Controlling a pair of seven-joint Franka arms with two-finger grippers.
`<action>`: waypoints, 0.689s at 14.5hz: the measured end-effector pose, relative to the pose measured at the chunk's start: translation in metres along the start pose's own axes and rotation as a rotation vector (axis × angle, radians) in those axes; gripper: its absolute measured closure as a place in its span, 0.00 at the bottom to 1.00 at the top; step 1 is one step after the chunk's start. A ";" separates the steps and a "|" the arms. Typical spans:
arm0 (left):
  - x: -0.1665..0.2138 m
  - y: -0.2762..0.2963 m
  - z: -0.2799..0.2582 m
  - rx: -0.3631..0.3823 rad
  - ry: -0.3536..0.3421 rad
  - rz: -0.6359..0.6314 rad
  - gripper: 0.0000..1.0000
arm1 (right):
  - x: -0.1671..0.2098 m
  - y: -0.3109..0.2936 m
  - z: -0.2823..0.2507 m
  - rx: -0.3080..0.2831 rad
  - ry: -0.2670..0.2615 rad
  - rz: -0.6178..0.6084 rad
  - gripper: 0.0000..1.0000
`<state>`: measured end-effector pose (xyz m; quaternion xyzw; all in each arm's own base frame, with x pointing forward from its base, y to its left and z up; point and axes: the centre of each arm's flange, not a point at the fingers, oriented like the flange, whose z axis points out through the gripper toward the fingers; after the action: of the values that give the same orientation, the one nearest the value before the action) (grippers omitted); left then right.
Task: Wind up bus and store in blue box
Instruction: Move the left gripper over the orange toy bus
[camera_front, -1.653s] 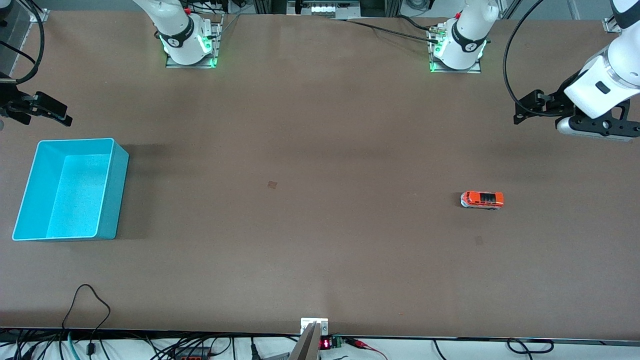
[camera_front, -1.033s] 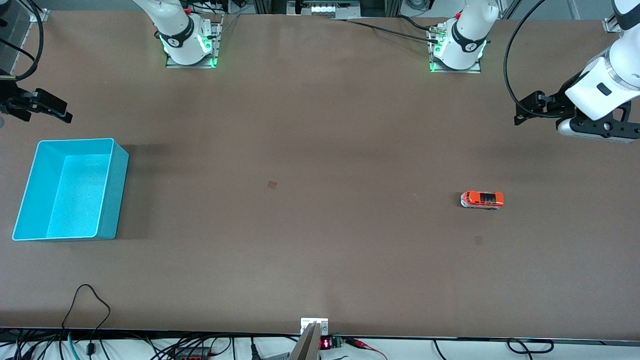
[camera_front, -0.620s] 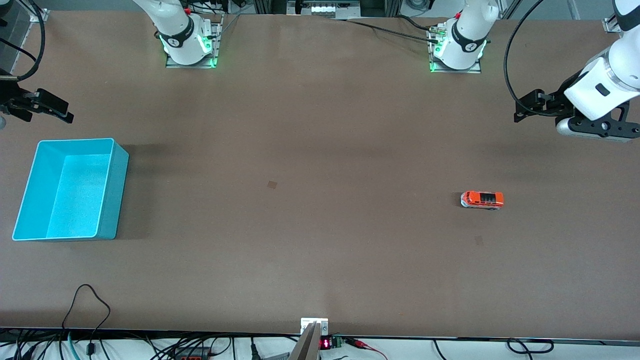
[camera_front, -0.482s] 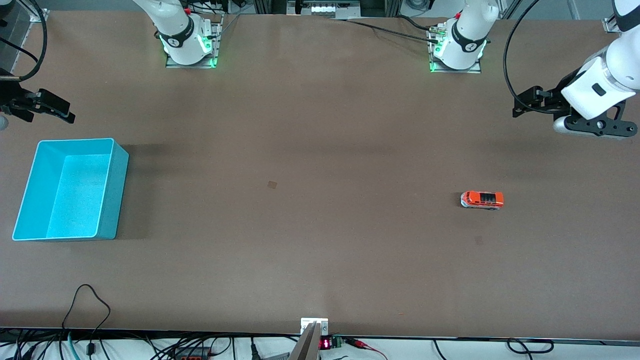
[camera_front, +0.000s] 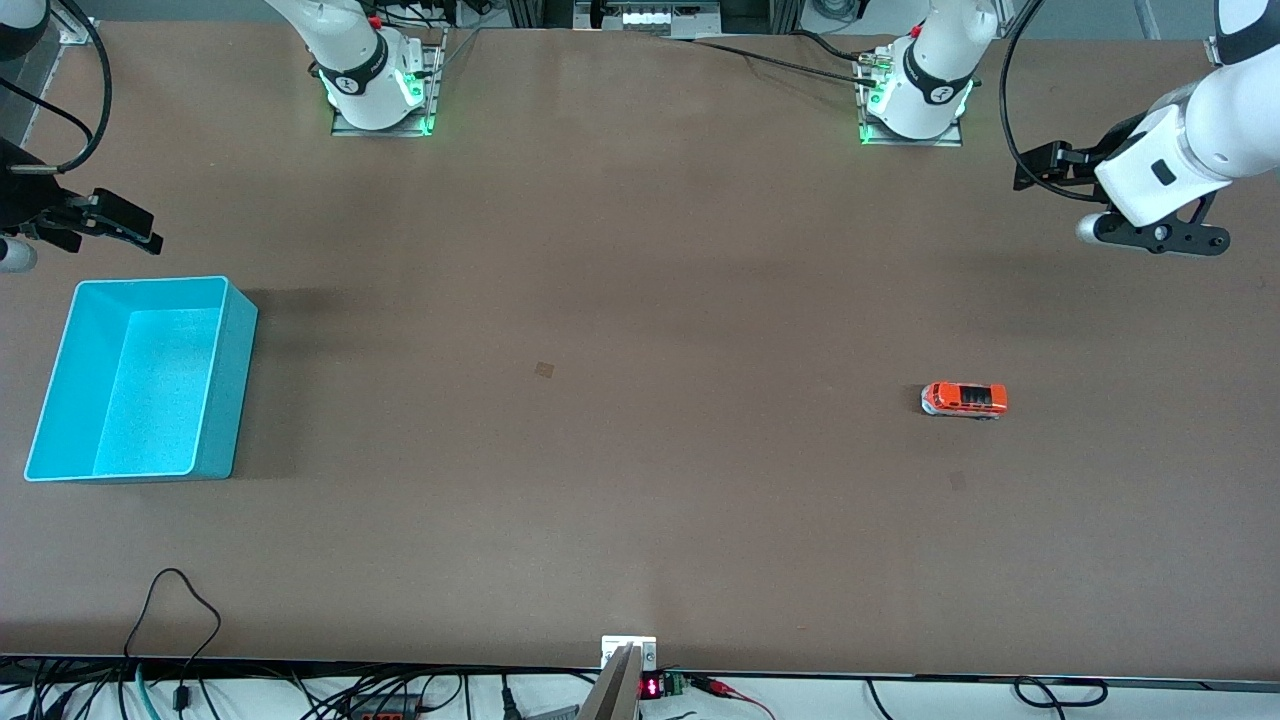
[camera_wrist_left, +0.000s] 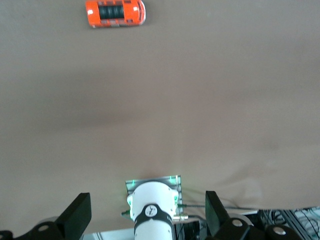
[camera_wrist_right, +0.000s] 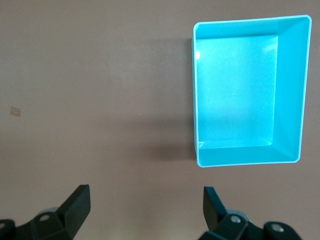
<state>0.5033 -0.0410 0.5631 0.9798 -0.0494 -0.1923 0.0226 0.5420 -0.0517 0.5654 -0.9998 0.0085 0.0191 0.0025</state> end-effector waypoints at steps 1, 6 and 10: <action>-0.002 0.002 0.002 0.001 -0.019 0.011 0.00 | 0.001 0.000 0.001 0.000 0.004 -0.001 0.00; 0.008 -0.001 0.012 -0.008 -0.044 0.313 0.00 | 0.001 -0.002 0.007 0.000 0.002 -0.003 0.00; 0.060 -0.023 0.037 0.058 0.048 0.633 0.00 | 0.000 -0.003 0.008 -0.001 0.003 -0.006 0.00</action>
<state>0.5467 -0.0250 0.5052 0.9203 -0.3567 -0.1510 0.0545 0.5414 -0.0485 0.5576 -0.9998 0.0056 0.0173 0.0022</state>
